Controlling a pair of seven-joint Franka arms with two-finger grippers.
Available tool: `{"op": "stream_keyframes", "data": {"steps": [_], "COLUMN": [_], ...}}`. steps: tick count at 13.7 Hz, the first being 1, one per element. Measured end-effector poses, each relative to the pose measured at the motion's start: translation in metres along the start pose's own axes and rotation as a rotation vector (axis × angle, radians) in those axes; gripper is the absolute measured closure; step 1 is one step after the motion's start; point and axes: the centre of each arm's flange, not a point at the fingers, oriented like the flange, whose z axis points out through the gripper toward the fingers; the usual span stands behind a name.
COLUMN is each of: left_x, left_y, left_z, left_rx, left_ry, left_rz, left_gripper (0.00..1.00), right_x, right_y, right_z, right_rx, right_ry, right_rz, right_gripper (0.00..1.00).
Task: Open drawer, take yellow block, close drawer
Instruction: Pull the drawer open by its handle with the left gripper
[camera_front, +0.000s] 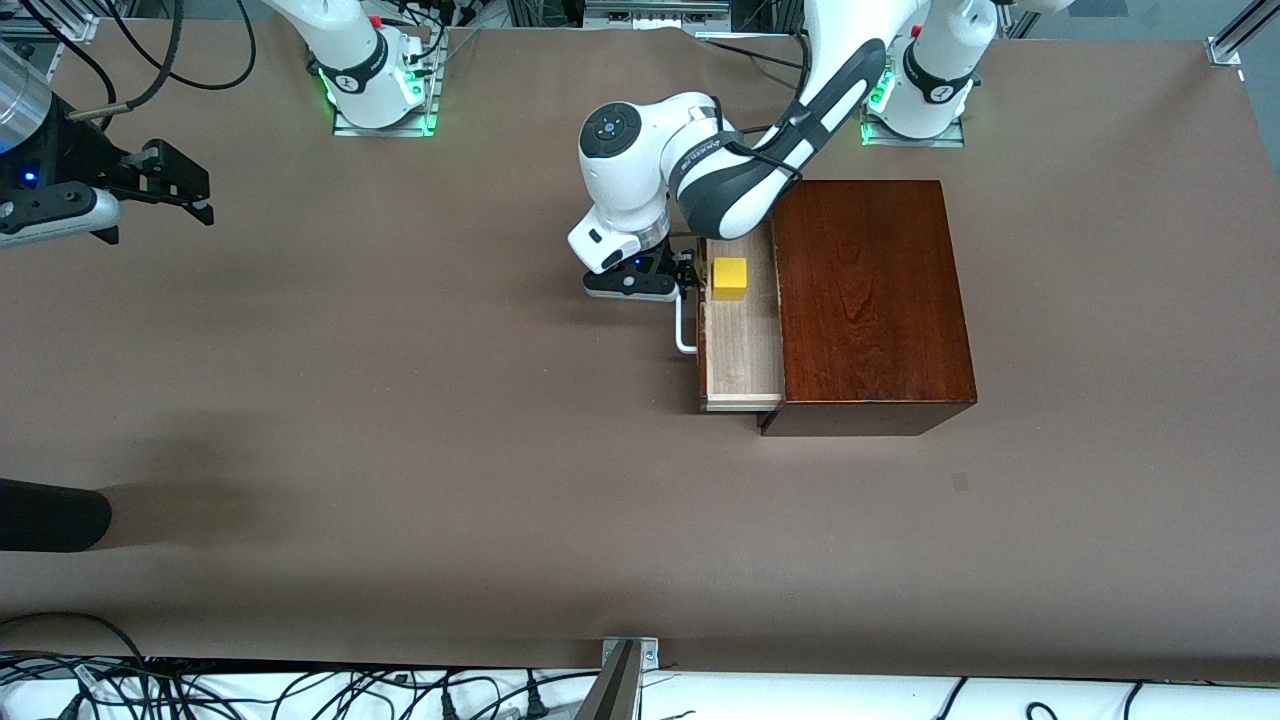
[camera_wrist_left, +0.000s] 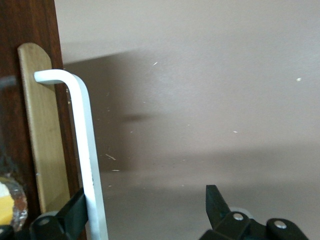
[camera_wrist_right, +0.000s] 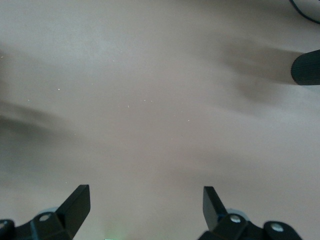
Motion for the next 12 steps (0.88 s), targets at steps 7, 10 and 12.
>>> {"op": "stream_keyframes", "data": {"steps": [7,10,12], "left_x": [0.005,0.014,0.023], "left_y": [0.004,-0.015,-0.04], "left_z": [-0.022,-0.061,-0.105], "left_rx": [0.004,0.101,0.137], "left_ry": [0.005,-0.041,-0.093], "left_rz": [-0.008,-0.034,-0.005], "left_gripper": [0.0,0.0,0.0], "right_x": [0.0,0.0,0.002], "right_y": [0.0,0.0,0.0], "right_z": [0.0,0.0,0.003], "right_rx": [0.0,0.0,0.0], "right_ry": [-0.001,-0.001,-0.006], "right_rz": [0.0,0.0,0.0], "right_gripper": [0.0,0.0,0.0]}}
